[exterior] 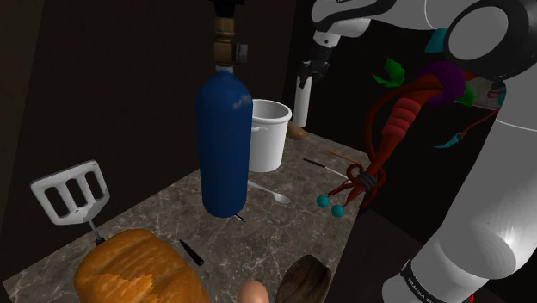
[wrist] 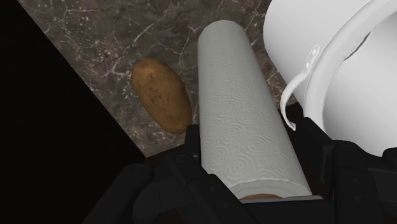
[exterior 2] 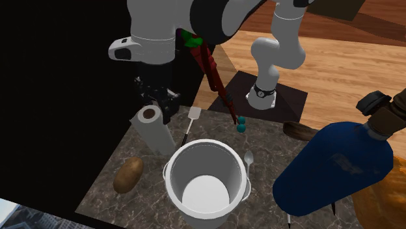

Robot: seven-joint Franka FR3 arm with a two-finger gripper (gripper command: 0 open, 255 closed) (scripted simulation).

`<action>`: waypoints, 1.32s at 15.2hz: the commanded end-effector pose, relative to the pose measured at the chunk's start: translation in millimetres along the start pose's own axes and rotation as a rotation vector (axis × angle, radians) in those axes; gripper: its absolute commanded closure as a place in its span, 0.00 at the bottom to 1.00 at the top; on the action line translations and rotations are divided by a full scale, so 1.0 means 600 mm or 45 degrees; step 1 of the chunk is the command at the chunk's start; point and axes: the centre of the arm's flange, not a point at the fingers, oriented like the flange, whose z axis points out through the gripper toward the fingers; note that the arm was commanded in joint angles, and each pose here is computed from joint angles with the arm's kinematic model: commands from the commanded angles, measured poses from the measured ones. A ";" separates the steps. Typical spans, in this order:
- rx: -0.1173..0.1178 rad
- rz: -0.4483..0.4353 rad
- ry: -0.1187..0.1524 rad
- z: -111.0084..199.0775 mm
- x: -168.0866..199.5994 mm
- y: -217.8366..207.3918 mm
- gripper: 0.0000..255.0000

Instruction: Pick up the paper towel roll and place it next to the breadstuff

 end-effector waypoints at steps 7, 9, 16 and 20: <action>0.000 0.000 0.000 -0.070 0.016 0.000 1.00; 0.000 0.000 0.000 -0.087 0.020 0.000 1.00; 0.000 0.000 0.000 -0.147 0.033 -0.001 1.00; 0.000 0.000 0.000 -0.181 0.041 -0.001 1.00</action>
